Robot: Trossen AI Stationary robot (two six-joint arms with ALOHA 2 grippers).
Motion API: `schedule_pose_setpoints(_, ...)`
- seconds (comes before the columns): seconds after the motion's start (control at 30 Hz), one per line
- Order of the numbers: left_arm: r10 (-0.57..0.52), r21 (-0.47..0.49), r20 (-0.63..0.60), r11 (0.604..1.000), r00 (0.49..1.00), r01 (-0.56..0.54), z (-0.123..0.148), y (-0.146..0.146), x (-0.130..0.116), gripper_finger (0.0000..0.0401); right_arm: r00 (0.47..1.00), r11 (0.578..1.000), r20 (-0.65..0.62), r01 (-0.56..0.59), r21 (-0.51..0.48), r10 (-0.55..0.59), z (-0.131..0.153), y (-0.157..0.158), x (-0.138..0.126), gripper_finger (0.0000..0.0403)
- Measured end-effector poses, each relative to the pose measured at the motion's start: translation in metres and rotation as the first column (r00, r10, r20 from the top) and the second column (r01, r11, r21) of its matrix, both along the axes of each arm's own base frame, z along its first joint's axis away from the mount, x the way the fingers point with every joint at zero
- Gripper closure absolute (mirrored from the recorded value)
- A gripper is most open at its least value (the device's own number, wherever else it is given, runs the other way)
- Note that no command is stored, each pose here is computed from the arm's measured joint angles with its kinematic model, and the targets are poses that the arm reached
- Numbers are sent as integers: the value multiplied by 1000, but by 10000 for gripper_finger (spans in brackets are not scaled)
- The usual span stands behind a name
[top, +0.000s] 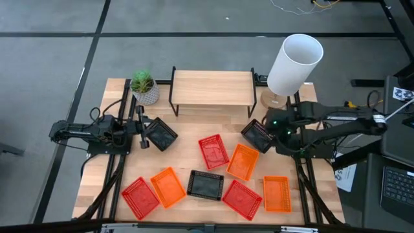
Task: Stack baskets on shelf by color
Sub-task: Put the right black basket on the shelf
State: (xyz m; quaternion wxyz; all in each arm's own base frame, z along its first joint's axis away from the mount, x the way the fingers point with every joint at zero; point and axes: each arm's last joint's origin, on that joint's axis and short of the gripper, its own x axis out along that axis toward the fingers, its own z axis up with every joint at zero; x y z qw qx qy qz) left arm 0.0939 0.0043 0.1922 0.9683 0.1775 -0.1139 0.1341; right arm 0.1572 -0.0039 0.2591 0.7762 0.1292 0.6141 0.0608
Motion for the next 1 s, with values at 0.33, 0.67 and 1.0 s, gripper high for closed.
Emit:
schedule_pose_setpoints(0.33, 102, 147, 21, 984, 995, -104, 5, 2, -2, 321, 998, 987, -32, -52, -151, 47, -14, -4, 21, 305)
schedule_pose_setpoints(0.67, 128, 223, 11, 967, 992, -127, 6, 2, -2, 321, 915, 885, -114, -402, -235, 386, -26, 20, 28, 305)
schedule_pose_setpoints(1.0, 128, 223, 11, 966, 992, -127, 6, 2, -2, 321, 866, 840, -270, -484, -245, 420, -51, 40, 42, 305)
